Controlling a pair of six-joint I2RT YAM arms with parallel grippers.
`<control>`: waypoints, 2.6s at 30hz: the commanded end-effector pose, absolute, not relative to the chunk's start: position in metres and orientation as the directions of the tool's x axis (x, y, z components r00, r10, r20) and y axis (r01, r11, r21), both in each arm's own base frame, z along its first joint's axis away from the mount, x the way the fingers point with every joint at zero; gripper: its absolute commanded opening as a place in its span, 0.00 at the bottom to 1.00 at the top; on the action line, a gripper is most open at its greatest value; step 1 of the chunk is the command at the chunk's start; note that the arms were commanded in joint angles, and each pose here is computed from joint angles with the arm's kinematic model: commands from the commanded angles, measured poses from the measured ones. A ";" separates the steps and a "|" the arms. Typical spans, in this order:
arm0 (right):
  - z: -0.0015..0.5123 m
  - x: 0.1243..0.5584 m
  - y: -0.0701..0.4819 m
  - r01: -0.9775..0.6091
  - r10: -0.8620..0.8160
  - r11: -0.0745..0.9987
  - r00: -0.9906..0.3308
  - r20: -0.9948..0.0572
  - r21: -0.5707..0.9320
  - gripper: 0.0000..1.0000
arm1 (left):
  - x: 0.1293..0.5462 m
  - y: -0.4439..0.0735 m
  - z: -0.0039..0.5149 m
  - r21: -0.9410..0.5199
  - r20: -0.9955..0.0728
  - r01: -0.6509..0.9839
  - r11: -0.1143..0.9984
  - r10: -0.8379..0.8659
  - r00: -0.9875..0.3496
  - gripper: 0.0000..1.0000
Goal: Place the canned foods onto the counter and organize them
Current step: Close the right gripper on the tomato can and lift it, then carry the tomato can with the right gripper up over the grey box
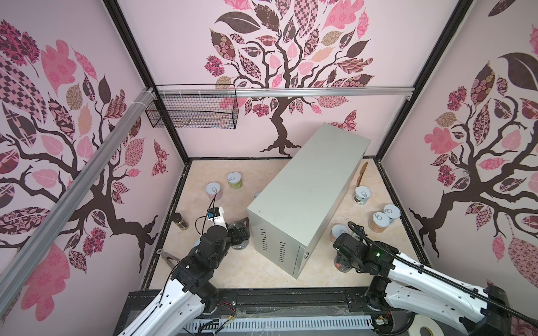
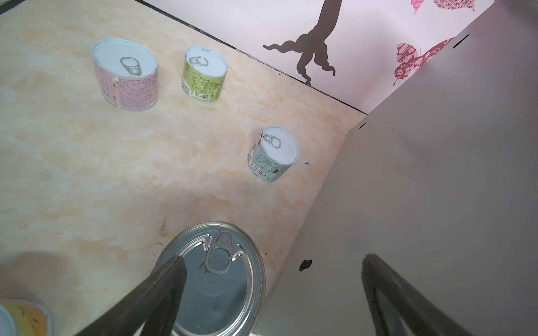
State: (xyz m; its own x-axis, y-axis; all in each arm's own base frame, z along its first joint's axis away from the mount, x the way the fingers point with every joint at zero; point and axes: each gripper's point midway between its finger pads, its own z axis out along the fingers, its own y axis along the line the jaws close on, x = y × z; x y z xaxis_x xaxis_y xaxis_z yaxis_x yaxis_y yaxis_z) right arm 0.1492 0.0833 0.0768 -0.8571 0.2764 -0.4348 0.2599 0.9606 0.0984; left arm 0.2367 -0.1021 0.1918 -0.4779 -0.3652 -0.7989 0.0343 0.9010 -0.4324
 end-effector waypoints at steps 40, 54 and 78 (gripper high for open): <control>0.412 0.178 0.085 -0.134 0.030 0.981 -0.605 -0.796 0.139 0.37 | 0.219 -0.092 0.380 -0.201 -0.942 0.233 0.952 -0.123 -0.311 0.98; 0.489 0.218 0.141 -0.271 -0.027 0.954 -0.498 -0.867 0.126 0.36 | 0.214 -0.095 0.415 -0.202 -0.959 0.281 0.938 -0.132 -0.250 0.98; 0.453 0.274 0.202 -0.319 -0.118 0.943 -0.593 -0.797 0.097 0.72 | 0.216 -0.107 0.411 -0.205 -0.959 0.332 0.921 -0.122 -0.255 0.97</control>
State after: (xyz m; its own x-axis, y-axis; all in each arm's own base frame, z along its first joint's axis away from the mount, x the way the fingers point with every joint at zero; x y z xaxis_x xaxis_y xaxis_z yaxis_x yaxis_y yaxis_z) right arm 0.2668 0.1959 0.4423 -0.6253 -0.1295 -0.7696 -0.3045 0.9484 0.0879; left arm 0.2187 -0.1062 0.4026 -0.2829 -0.1203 -0.9516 0.3097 0.9275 -0.2093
